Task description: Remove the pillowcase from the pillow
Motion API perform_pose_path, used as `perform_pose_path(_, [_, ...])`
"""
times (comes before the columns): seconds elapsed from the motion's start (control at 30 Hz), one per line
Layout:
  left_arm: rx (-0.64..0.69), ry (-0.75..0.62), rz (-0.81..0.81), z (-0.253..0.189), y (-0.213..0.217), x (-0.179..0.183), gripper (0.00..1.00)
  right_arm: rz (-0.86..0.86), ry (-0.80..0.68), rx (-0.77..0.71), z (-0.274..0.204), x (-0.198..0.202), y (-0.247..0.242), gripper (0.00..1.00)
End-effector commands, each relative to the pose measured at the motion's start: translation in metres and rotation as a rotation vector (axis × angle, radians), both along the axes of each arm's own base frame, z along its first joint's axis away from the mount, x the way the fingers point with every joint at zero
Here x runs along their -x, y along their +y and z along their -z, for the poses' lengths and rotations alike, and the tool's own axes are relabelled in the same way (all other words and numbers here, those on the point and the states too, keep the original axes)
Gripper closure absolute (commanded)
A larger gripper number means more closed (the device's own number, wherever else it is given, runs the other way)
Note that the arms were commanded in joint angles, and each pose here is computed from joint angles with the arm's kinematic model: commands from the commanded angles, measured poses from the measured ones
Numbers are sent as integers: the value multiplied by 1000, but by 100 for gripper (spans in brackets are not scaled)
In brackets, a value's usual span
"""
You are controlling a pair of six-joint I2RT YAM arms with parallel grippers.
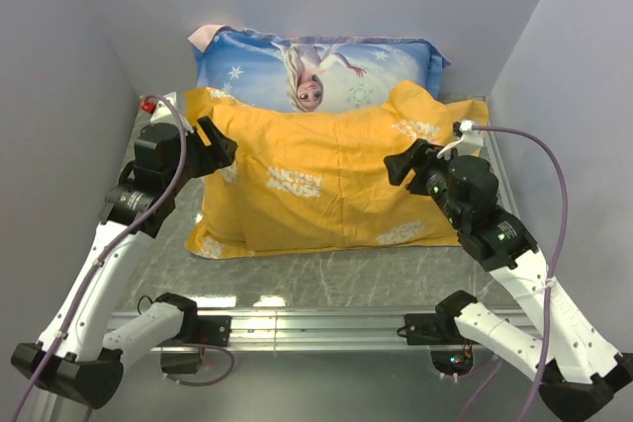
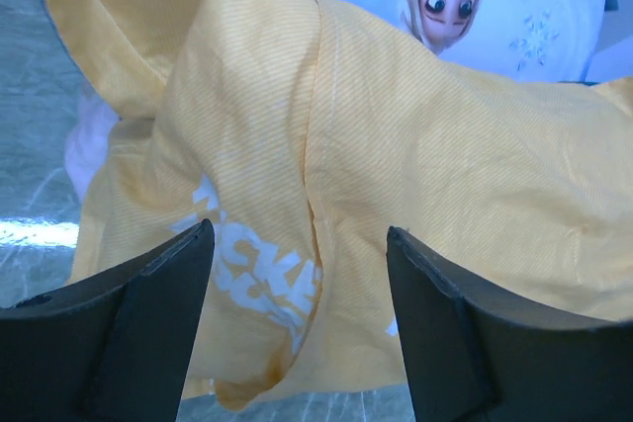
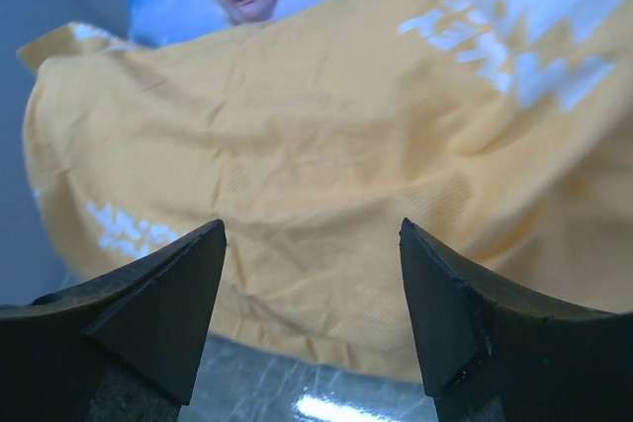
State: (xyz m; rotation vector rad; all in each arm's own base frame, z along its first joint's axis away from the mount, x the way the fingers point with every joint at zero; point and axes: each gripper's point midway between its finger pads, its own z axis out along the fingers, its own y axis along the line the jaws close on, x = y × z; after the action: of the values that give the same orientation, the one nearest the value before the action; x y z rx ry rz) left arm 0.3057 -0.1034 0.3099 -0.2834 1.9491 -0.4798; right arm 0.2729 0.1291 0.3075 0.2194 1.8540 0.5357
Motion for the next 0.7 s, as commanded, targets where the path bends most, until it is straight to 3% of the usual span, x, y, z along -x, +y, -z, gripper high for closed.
perform_pose_path(0.0, [-12, -26, -54, -9, 12, 6, 25, -55, 6, 9, 3, 4, 25, 22])
perform_pose_path(0.37, [82, 95, -89, 68, 12, 32, 39, -250, 32, 228, 28, 33, 191, 22])
perform_pose_path(0.53, [83, 115, -87, 83, 13, 34, 29, -237, 9, 342, 30, 38, 246, 21])
perform_pose_path(0.67, [89, 105, -85, 86, 15, 31, 26, -232, 33, 428, 57, 34, 275, 21])
